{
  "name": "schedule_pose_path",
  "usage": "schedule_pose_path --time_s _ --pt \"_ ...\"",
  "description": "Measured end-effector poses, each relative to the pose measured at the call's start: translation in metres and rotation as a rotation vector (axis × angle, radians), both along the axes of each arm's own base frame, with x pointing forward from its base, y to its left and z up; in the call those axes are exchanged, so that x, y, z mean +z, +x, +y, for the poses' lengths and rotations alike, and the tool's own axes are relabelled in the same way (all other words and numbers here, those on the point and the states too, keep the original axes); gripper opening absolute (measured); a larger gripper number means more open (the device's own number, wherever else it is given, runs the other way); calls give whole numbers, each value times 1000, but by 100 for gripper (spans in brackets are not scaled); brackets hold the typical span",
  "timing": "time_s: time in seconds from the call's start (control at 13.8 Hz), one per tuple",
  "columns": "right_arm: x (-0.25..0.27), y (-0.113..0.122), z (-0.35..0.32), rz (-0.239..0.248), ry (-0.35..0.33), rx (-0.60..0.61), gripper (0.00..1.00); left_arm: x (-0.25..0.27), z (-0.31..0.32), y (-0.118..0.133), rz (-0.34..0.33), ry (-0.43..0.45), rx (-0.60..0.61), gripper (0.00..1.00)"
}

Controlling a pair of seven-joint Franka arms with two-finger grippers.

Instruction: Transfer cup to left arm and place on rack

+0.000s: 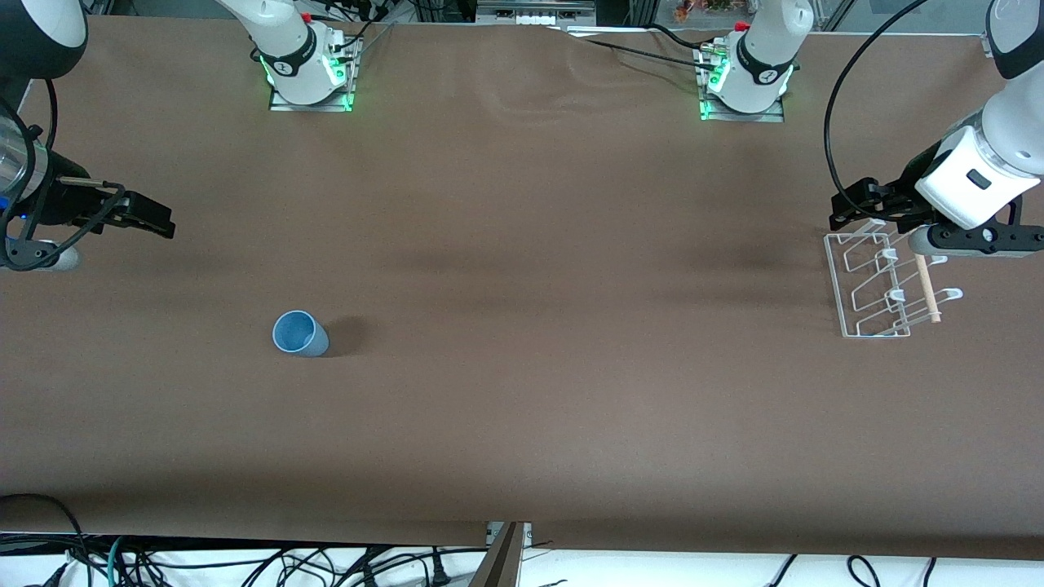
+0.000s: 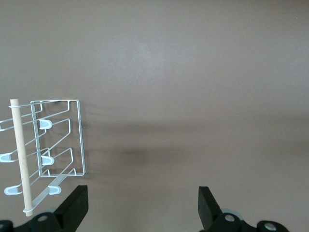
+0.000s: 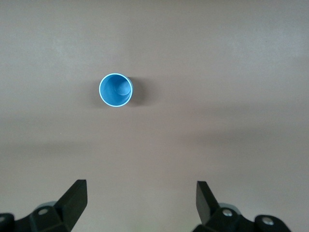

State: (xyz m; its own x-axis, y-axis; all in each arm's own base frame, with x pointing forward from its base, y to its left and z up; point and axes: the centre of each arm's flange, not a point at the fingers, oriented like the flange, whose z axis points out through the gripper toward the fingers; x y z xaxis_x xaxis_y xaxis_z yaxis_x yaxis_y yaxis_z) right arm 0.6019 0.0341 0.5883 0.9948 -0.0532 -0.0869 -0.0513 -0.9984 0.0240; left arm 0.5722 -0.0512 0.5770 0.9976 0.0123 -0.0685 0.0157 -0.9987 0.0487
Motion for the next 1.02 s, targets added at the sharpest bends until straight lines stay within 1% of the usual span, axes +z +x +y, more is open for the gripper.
schedule_pose_path --time_s 0.51,0.73,0.87,1.02 --pt "-4 1 5 4 -4 10 100 0 0 0 0 0 0 100" --pt "-21 8 9 28 -45 24 100 0 0 0 0 0 0 100" --pt "-37 16 12 37 -47 30 100 0 0 0 0 0 0 100" --pt "-65 28 13 61 -49 30 100 0 0 0 0 0 0 100"
